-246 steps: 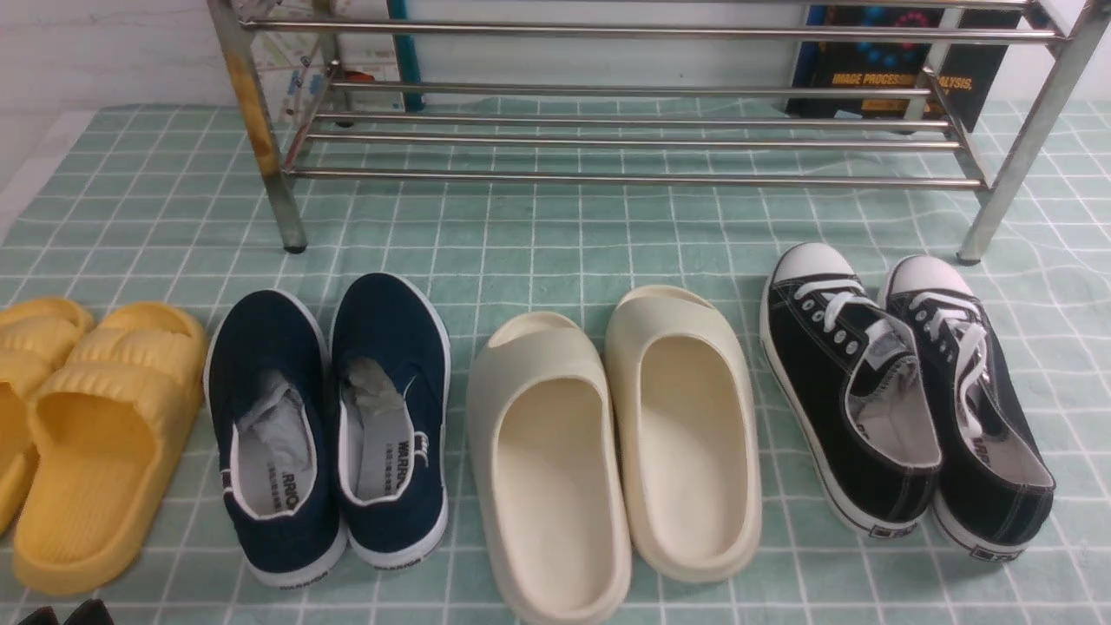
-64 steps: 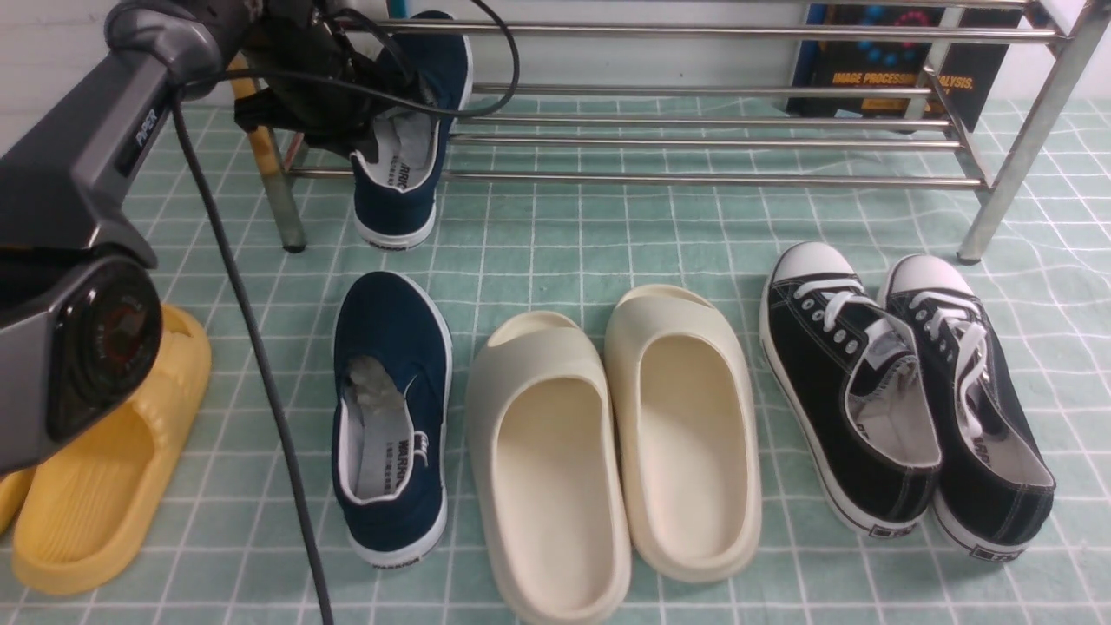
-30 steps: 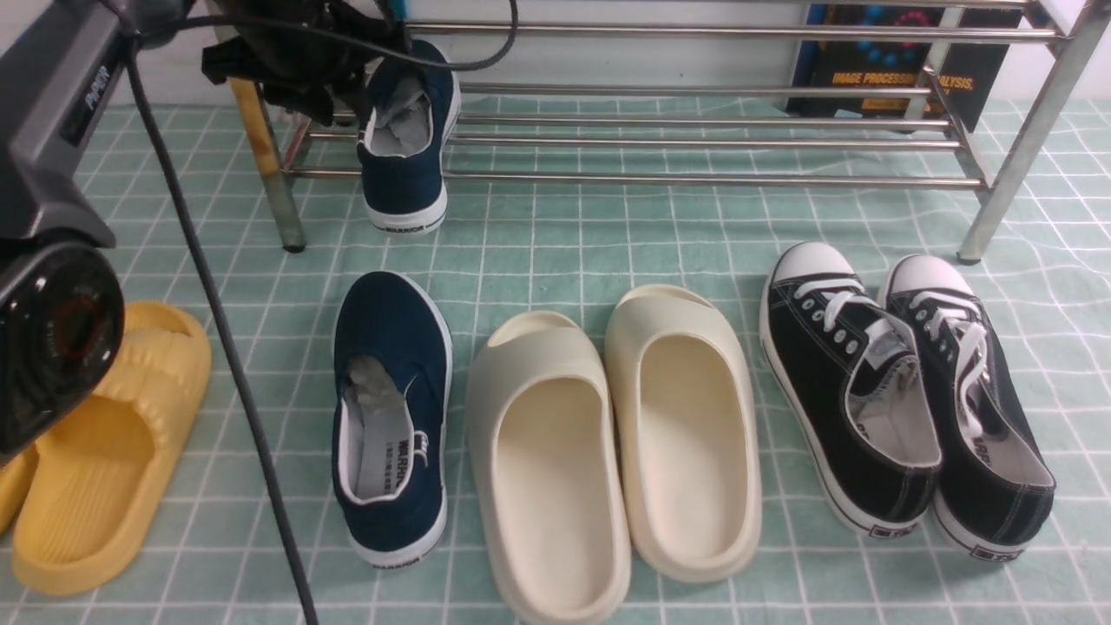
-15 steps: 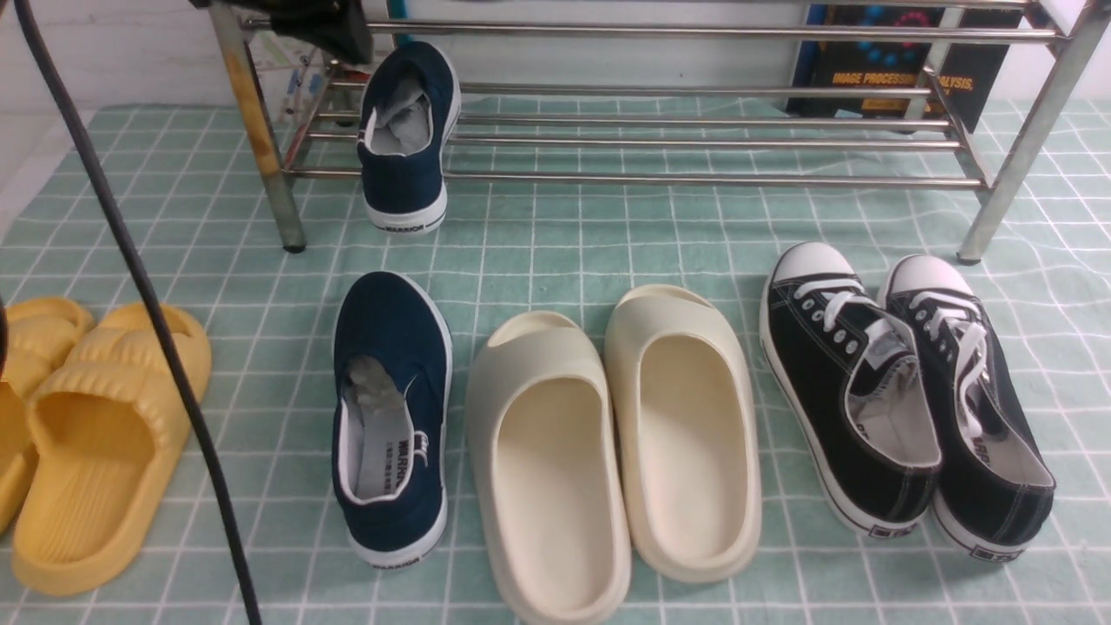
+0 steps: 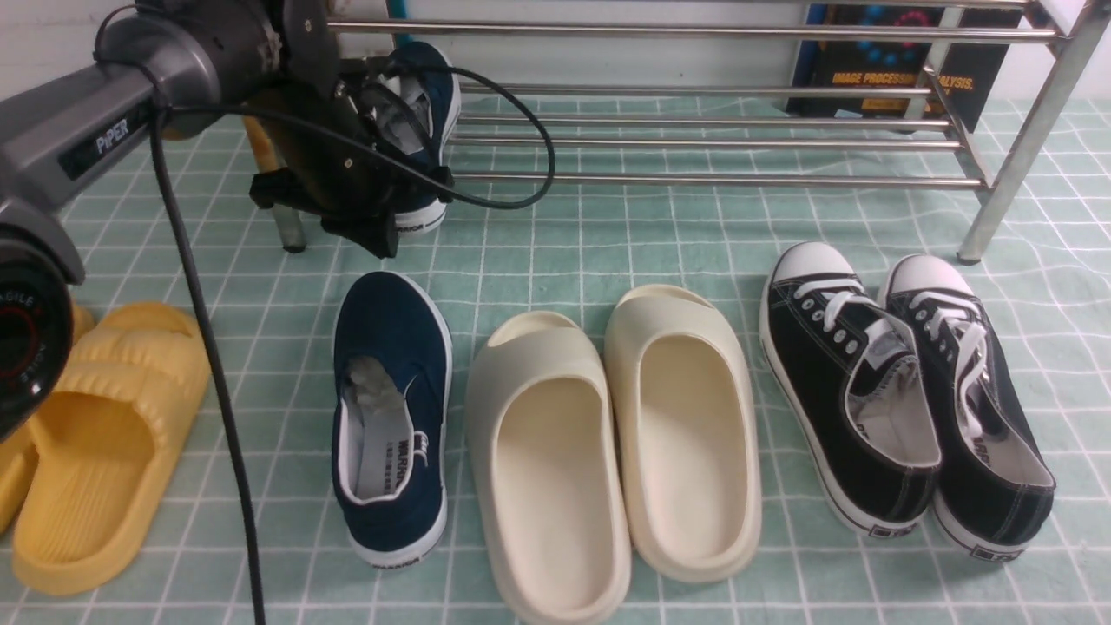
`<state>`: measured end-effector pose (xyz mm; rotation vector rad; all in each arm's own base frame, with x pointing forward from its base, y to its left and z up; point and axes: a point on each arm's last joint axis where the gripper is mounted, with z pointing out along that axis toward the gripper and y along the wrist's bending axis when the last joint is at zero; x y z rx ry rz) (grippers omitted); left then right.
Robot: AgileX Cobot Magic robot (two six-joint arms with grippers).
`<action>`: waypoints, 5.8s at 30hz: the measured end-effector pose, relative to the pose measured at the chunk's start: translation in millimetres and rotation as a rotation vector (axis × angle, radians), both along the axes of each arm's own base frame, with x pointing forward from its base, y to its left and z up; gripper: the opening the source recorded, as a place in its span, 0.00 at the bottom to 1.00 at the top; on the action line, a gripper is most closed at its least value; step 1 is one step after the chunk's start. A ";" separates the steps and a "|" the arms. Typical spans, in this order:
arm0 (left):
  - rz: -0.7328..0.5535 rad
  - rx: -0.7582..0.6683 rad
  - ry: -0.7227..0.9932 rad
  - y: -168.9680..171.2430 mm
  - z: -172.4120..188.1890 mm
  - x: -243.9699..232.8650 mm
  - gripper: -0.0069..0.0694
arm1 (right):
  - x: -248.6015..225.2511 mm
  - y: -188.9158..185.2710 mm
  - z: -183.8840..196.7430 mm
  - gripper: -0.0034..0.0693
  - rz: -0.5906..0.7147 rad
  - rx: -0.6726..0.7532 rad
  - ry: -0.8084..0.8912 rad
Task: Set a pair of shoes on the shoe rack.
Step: Use the left arm to put a shoe into the shoe rack, then use the left arm to grab the shoe closest to it, then use the left arm to put a shoe into the shoe rack
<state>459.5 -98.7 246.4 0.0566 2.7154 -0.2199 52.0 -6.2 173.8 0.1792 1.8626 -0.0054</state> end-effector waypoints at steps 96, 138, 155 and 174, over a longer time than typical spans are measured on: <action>0.186 -0.126 0.255 21.0 -39.8 -151.5 0.44 | 0.0 0.0 0.0 0.38 -0.001 0.003 0.000; -0.012 -0.268 0.060 -18.0 36.4 -22.9 0.09 | 0.0 0.0 0.0 0.38 -0.001 0.003 0.000; 0.023 -0.239 -0.096 -25.1 23.4 47.8 0.09 | 0.0 0.0 0.0 0.38 -0.001 0.003 0.000; 0.047 -0.242 -0.222 -23.5 30.4 57.6 0.24 | 0.0 0.0 0.0 0.38 -0.001 0.003 0.000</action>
